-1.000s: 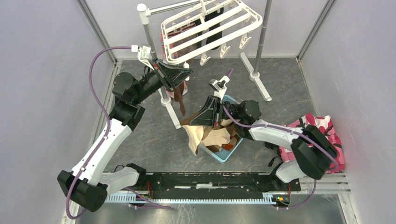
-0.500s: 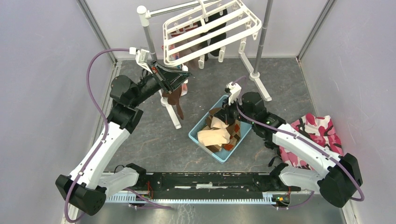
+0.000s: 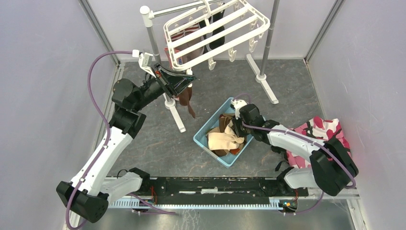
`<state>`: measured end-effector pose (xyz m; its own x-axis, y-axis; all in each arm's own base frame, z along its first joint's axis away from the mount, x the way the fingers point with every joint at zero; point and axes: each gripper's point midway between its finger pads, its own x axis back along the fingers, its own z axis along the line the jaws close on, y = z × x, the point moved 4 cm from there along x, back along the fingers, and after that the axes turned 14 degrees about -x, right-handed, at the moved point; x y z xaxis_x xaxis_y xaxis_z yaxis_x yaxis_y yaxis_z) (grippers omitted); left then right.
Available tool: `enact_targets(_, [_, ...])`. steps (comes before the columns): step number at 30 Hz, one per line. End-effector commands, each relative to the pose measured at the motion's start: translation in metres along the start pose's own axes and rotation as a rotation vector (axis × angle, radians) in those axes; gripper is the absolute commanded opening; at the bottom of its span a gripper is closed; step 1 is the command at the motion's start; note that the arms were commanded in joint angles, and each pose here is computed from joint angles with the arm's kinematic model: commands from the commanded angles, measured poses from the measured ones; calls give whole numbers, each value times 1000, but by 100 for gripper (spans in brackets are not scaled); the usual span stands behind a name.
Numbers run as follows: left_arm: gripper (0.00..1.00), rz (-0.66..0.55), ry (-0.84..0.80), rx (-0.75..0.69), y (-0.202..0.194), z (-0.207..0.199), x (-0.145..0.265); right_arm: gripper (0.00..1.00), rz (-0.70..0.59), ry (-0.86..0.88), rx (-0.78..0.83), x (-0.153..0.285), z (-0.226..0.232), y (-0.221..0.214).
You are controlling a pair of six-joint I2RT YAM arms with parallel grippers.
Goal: Remove the socks clipped to the hanger
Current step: Place the sock in the bin.
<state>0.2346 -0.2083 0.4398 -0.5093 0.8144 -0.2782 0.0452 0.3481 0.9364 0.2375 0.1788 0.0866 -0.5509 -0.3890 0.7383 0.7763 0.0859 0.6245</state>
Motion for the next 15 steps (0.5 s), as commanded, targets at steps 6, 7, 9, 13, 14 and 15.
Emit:
enact_targets(6, [3, -3, -38, -54, 3, -7, 5, 47, -249, -52, 73, 27, -2, 42])
enact_targets(7, [3, -3, -39, -56, 4, -7, 5, 57, -302, -14, 88, 37, 4, 51])
enact_targets(9, [3, -3, -40, -56, 4, -7, 4, 96, -367, 41, 108, 52, 11, 59])
enact_targets(13, [3, -6, -45, -60, 6, -8, 3, 98, -419, 85, 131, 73, 17, 67])
enact_targets(14, [3, -5, -46, -59, 6, -8, 3, 98, -421, 87, 133, 76, 18, 68])
enact_targets(15, [3, -5, -46, -59, 6, -8, 3, 98, -423, 89, 138, 80, 18, 69])
